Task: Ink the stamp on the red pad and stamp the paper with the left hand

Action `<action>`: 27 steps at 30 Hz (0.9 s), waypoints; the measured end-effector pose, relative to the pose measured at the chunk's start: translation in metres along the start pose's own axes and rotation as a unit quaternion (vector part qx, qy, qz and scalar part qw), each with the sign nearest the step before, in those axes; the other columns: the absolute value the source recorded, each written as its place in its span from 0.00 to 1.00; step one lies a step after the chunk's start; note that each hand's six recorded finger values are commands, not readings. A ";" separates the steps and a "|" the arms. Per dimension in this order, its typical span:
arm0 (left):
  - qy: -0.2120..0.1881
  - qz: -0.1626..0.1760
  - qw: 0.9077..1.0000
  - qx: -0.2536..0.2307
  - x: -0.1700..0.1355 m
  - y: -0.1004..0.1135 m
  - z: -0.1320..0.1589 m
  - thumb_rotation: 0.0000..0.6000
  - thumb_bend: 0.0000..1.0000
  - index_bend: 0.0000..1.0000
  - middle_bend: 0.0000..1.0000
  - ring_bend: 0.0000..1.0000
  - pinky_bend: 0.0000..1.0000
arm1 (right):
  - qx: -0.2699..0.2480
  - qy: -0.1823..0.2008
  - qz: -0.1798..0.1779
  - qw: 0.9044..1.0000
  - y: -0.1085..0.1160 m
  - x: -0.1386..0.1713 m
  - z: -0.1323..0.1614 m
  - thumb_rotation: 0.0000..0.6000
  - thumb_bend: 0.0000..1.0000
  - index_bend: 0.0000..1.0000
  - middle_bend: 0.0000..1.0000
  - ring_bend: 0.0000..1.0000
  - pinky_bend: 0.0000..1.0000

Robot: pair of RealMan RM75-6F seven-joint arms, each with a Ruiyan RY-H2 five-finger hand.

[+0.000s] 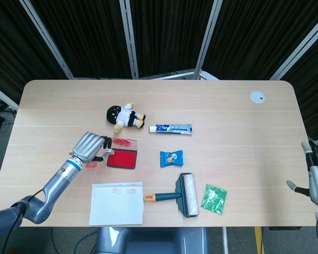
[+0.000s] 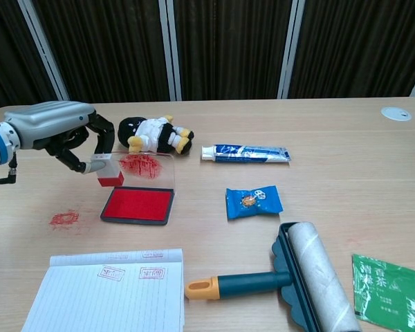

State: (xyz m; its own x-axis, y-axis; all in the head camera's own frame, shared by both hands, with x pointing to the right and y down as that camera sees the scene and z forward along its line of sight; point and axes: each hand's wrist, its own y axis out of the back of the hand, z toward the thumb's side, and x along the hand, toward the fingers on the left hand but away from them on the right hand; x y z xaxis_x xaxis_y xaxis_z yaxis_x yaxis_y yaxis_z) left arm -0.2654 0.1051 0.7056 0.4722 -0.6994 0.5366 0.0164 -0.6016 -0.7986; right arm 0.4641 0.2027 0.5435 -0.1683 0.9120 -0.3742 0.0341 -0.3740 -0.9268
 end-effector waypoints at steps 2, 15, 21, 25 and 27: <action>-0.001 -0.003 1.000 0.003 0.003 -0.002 0.002 1.00 0.43 0.64 0.55 0.80 0.93 | 0.000 -0.003 0.001 1.000 0.000 0.000 -0.002 1.00 0.00 0.00 0.00 0.00 0.00; 0.005 -0.016 1.000 0.004 0.012 -0.022 0.004 1.00 0.42 0.64 0.56 0.80 0.93 | -0.003 -0.009 0.004 1.000 -0.002 -0.003 -0.006 1.00 0.00 0.00 0.00 0.00 0.00; 0.005 -0.017 1.000 0.003 0.014 -0.027 0.004 1.00 0.42 0.64 0.56 0.81 0.93 | -0.003 -0.009 0.004 1.000 -0.002 -0.003 -0.005 1.00 0.00 0.00 0.00 0.00 0.00; 0.008 -0.022 1.000 0.006 0.017 -0.034 0.004 1.00 0.42 0.64 0.56 0.81 0.93 | -0.001 -0.010 0.005 1.000 -0.003 -0.004 -0.006 1.00 0.00 0.00 0.00 0.00 0.00; 0.009 -0.025 1.000 0.006 0.018 -0.037 0.004 1.00 0.42 0.64 0.56 0.80 0.93 | -0.001 -0.010 0.006 1.000 -0.003 -0.004 -0.006 1.00 0.00 0.00 0.00 0.00 0.00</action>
State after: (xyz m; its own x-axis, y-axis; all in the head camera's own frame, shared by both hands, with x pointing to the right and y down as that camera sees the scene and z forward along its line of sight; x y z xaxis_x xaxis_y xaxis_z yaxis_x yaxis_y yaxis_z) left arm -0.2536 0.1166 0.7441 0.4547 -0.6753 0.5807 0.0498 -0.6316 -0.7737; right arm 0.4705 0.2015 0.5479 -0.1884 0.9040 -0.3838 0.0375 -0.3839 -0.9226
